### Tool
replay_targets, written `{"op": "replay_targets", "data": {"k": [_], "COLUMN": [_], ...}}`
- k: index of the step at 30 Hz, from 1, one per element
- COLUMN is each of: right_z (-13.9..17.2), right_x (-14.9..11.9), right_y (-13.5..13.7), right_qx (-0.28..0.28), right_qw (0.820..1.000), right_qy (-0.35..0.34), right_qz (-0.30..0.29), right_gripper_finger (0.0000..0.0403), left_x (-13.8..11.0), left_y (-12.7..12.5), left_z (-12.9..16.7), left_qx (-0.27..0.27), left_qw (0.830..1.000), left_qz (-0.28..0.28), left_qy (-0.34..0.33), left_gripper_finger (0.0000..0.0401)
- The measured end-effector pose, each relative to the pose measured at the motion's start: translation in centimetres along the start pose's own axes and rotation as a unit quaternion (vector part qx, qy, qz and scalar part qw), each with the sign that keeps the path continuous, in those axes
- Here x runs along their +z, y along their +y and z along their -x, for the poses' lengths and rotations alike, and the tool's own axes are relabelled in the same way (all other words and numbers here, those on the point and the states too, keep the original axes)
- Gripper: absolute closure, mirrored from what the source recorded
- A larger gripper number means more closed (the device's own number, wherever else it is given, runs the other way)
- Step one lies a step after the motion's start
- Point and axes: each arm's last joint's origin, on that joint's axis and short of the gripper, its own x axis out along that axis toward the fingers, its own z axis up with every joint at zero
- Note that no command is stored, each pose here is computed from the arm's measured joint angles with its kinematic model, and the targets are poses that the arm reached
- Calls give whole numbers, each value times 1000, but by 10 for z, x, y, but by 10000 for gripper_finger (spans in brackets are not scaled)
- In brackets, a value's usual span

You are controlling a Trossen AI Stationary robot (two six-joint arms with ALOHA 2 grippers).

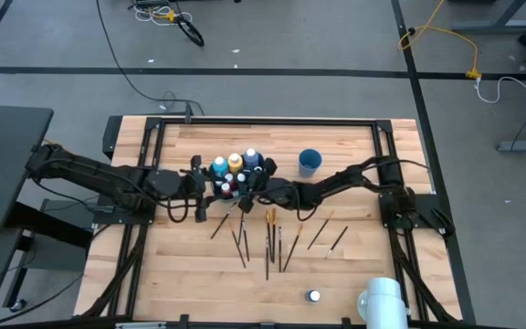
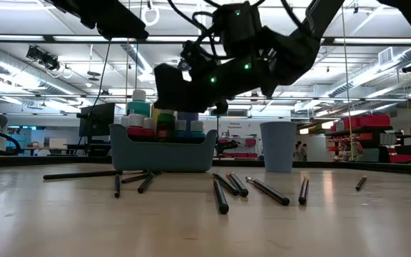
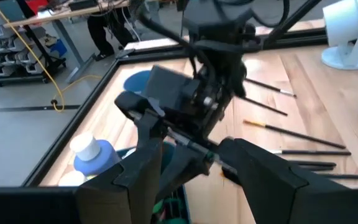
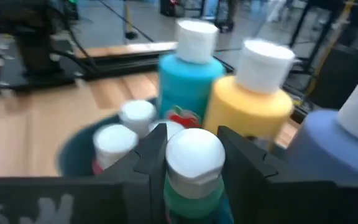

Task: Pick & Place Paint Supplies
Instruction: Put the green paint bottle into the blue bin, then put the small blue paint bottle into the blue bin

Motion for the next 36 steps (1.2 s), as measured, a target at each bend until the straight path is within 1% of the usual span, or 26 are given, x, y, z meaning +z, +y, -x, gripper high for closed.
{"op": "replay_targets", "data": {"k": [3, 8, 12, 19, 23, 28, 34, 36], "right_z": [-3, -8, -10, -10, -6, 11, 51, 67], "right_x": [-7, -14, -16, -9, 1, 25, 59, 71], "right_y": [-4, -8, -10, -10, -8, 3, 17, 18], "right_qx": [-17, -6, 7, 7, 10, 28, 71, 86], "right_qw": [1000, 1000, 1000, 1000, 999, 995, 988, 986], "right_qy": [13, 19, 30, -3, -24, -33, 19, 41], "right_qz": [10, 3, 2, 27, 38, 86, 139, 137], "right_gripper_finger": [282, 278, 263, 228, 217, 217, 233, 241], "left_x": [-1, 0, 1, 1, 1, 1, 1, 1], "left_y": [0, -1, -1, -1, -1, -1, -1, -1], "left_z": [-1, -2, -2, -2, -2, -2, -2, -2], "left_qx": [4, 4, 4, 4, 4, 4, 3, 3], "left_qw": [1000, 1000, 1000, 1000, 1000, 1000, 1000, 1000], "left_qz": [-7, -4, -2, -2, -2, -2, 5, 16], "left_qy": [6, 0, -5, -5, -4, -4, -4, -4], "left_gripper_finger": [191, 191, 191, 191, 191, 191, 191, 191]}}
